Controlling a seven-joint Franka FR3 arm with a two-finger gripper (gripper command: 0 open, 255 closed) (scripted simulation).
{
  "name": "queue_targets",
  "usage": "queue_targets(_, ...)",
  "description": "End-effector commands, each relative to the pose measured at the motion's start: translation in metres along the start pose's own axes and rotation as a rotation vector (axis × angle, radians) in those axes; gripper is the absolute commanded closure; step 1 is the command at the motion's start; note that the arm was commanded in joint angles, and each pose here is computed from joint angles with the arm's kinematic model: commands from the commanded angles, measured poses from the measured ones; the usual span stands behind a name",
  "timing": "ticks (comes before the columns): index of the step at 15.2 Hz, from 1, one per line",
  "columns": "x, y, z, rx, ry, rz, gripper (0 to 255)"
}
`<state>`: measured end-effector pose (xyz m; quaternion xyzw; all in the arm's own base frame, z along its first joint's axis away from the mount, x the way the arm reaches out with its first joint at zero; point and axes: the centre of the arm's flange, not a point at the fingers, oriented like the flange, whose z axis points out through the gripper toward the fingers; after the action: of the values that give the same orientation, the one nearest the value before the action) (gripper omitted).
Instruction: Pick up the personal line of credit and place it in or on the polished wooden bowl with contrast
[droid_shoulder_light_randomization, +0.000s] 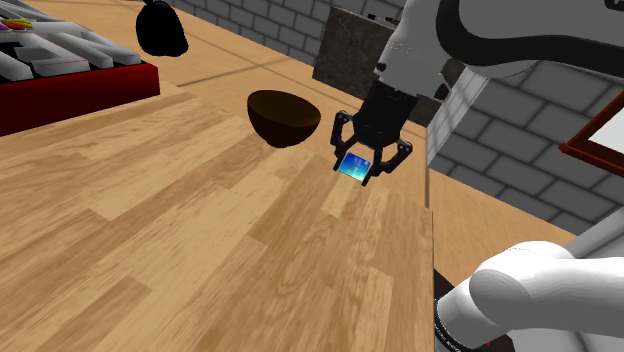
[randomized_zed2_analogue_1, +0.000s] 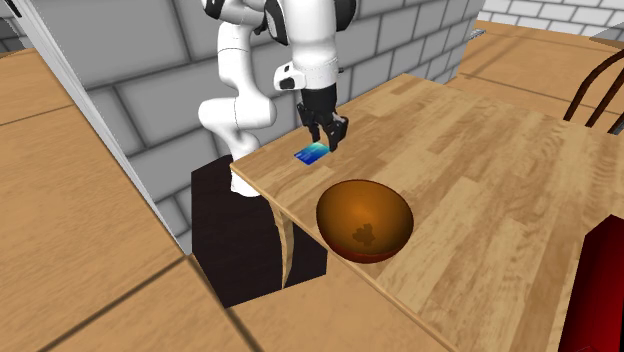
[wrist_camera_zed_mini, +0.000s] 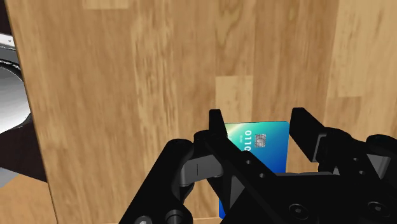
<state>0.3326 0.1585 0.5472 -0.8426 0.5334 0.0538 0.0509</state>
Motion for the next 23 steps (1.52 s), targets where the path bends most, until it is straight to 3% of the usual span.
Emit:
queue_targets(1, -0.002, 0.001, -0.011, 0.0, 0.0, 0.0, 255)
queue_targets(16, -0.013, -0.002, -0.086, 0.0, 0.0, 0.0, 255)
queue_targets(23, 0.018, -0.088, -0.094, 0.0, 0.0, 0.0, 255)
